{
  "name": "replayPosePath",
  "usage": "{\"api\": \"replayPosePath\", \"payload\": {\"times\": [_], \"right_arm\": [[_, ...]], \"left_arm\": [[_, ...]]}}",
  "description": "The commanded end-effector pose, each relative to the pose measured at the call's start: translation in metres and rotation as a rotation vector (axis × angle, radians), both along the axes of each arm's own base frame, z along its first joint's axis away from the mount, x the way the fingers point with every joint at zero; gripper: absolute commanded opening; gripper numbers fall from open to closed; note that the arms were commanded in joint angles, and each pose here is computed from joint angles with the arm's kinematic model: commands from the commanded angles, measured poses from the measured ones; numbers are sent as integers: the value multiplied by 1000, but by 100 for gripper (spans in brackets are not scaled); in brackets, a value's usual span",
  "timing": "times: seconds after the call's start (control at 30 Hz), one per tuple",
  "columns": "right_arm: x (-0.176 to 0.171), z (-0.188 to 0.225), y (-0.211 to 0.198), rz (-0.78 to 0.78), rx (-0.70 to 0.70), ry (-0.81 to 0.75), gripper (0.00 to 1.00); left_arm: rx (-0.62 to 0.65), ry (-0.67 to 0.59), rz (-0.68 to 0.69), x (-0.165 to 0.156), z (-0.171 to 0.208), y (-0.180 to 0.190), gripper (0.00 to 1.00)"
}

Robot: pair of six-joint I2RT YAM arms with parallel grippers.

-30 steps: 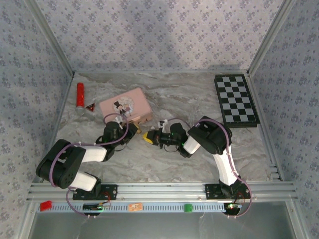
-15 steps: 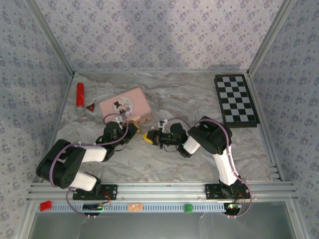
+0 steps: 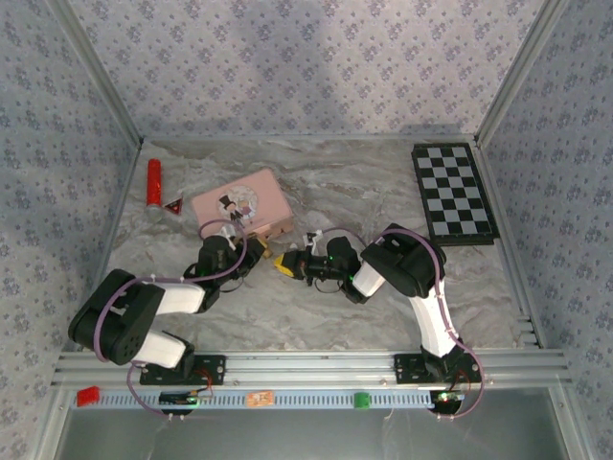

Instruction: Unlock the padlock with the key

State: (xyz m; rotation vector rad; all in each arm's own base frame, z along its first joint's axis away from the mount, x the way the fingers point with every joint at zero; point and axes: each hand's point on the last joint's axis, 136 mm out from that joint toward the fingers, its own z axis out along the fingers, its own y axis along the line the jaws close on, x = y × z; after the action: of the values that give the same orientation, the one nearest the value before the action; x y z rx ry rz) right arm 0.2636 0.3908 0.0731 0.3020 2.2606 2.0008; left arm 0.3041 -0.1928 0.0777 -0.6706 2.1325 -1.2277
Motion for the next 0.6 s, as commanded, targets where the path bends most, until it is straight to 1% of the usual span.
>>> {"api": "replayPosePath", "payload": {"times": [0.0,0.37,0.57], "right_arm": [[6,14,1,-16,36,-16,0],[9,17,-1,-21,47,0,0],[12,26,-5,-26,60,-16,0]], "left_arm": [[-137,-39,-79,-7,31,-22,0],[-142,-40,-77,-8,31,-22,0],[-142,-41,-76,-8,31,-21,0]]}}
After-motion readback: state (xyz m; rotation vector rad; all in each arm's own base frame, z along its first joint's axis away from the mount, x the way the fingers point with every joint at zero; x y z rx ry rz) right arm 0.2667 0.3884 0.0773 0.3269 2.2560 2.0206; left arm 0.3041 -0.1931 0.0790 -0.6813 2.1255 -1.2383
